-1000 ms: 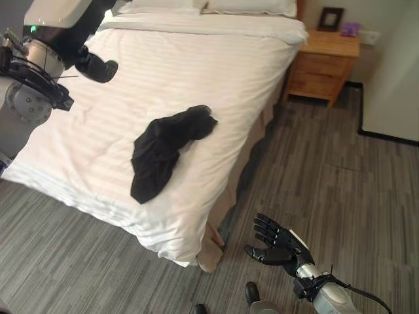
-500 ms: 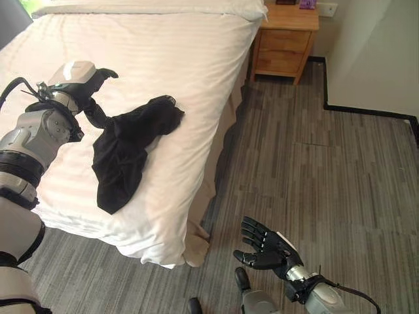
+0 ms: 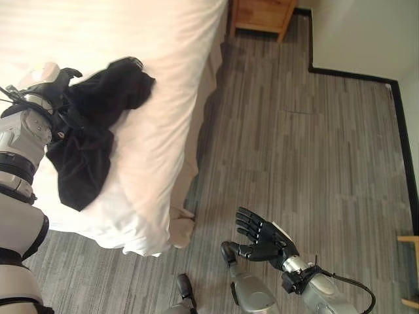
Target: Pick up bed clothes into laundry basket.
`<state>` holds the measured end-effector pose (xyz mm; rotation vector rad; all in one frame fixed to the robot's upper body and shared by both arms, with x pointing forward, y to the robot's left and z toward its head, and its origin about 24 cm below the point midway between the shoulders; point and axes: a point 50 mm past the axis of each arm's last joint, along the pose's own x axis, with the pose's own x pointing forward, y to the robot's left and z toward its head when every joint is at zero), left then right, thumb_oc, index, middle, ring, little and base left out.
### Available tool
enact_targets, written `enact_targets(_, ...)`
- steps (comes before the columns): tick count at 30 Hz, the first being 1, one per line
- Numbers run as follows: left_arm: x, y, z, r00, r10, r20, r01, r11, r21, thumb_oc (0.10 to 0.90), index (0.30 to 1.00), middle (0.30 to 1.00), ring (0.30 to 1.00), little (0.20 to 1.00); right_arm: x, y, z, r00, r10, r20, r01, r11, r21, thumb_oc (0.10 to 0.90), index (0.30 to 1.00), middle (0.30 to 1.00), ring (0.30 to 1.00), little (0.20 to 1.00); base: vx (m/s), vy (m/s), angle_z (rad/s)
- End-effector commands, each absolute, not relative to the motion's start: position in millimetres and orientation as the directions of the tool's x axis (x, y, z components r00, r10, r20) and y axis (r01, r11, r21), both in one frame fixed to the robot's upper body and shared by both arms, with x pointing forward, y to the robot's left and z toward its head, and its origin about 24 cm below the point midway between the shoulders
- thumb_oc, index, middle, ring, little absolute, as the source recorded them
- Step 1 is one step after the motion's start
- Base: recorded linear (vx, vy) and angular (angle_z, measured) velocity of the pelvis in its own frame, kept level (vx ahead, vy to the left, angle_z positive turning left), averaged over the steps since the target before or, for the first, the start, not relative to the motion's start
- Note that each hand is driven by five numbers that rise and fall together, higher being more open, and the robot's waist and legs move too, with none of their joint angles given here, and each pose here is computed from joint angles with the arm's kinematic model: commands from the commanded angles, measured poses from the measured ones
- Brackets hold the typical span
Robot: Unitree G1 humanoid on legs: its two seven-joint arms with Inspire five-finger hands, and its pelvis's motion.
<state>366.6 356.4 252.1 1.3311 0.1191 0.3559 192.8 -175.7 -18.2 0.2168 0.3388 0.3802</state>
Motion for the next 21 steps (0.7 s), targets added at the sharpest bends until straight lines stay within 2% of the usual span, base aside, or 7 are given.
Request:
enact_targets(1, 349, 385, 278, 0.863, 0.463, 0.204, -0.324, 0.196, 0.925, 0.800, 0.900, 0.900, 0.900, 0.900, 203, -176, 14, 0.907, 0.408, -0.099, -0.370, 0.888, 0.272, 0.800, 0.900, 0.900, 0.900, 0.900, -0.01, 0.006, -0.37)
enact_targets(4, 347, 392, 217, 0.853, 0.521, 0.022, -0.185, 0.261, 0.947, 0.800, 0.900, 0.900, 0.900, 0.900, 200, -173, 11, 0.905, 0.411, -0.113, -0.367, 0.886, 0.284, 0.800, 0.900, 0.900, 0.900, 0.900, 0.00, 0.004, -0.15)
enact_targets(9, 343, 391, 181, 0.844, 0.530, -0.084, -0.102, 0.312, 0.945, 0.800, 0.900, 0.900, 0.900, 0.900, 198, -173, 9, 0.901, 0.415, -0.126, -0.371, 0.887, 0.274, 0.800, 0.900, 0.900, 0.900, 0.900, 0.00, 0.000, 0.00)
enact_targets(10, 342, 391, 175, 0.840, 0.532, -0.107, -0.075, 0.310, 0.948, 0.687, 0.731, 0.731, 0.731, 0.731, 199, -174, 9, 0.899, 0.419, -0.126, -0.375, 0.887, 0.270, 0.800, 0.900, 0.900, 0.900, 0.900, 0.00, 0.000, 0.00)
enact_targets(11, 337, 396, 167, 0.826, 0.547, -0.137, -0.055, 0.320, 0.946, 0.400, 0.300, 0.300, 0.300, 0.300, 199, -174, 10, 0.896, 0.426, -0.125, -0.384, 0.885, 0.263, 0.800, 0.900, 0.900, 0.900, 0.900, 0.00, 0.000, 0.00)
enact_targets(16, 333, 404, 183, 0.821, 0.564, -0.089, -0.130, 0.336, 0.933, 0.400, 0.300, 0.300, 0.300, 0.300, 198, -176, 9, 0.893, 0.429, -0.135, -0.384, 0.884, 0.266, 0.800, 0.900, 0.900, 0.900, 0.900, 0.00, 0.000, 0.00)
enact_targets(21, 343, 393, 243, 0.856, 0.493, 0.154, -0.414, 0.476, 0.776, 0.400, 0.300, 0.300, 0.300, 0.300, 195, -178, 2, 0.882, 0.438, -0.176, -0.388, 0.885, 0.258, 0.800, 0.900, 0.900, 0.900, 0.900, 0.04, 0.009, 0.04)
